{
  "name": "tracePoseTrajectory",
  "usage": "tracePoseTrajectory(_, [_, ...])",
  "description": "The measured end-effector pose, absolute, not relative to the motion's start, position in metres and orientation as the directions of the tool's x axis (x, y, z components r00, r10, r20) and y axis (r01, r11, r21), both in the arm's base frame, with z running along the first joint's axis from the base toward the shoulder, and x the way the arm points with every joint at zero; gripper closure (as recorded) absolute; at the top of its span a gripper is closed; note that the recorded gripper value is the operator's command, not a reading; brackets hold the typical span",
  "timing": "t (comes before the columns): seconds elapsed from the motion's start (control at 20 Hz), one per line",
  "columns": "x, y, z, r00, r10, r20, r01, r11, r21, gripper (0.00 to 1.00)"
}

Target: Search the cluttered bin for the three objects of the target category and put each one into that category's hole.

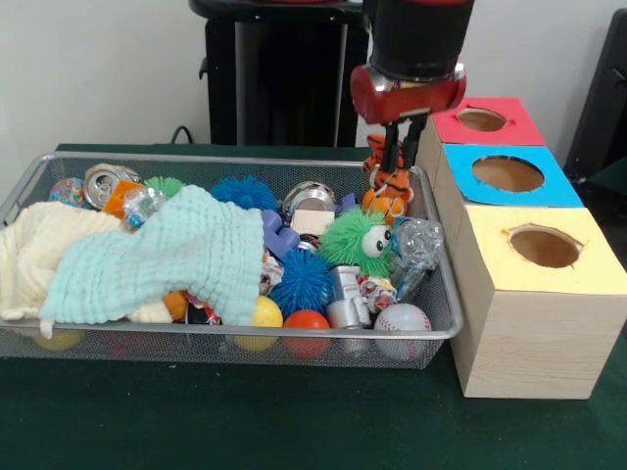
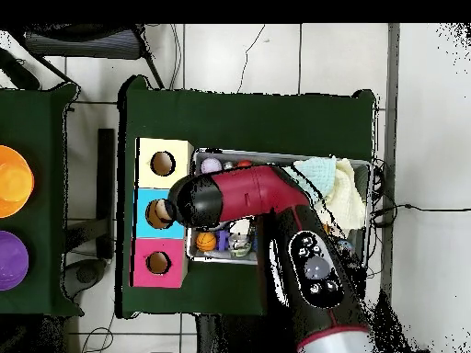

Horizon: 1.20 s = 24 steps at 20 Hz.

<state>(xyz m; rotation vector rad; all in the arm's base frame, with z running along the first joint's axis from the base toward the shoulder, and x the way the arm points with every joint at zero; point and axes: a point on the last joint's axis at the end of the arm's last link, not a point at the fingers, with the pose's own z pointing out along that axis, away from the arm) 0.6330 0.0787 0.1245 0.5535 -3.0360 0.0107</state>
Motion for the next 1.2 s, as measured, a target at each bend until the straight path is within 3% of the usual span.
tracePoseTrajectory(0.45, [0.639, 0.065, 0.177, -0.959, -0.285, 0.005, -0.285, 0.958, -0.043, 1.00])
tracePoseTrajectory(1.2, [0.602, 0.069, 0.177, -0.971, -0.229, 0.070, -0.232, 0.971, -0.049, 1.00])
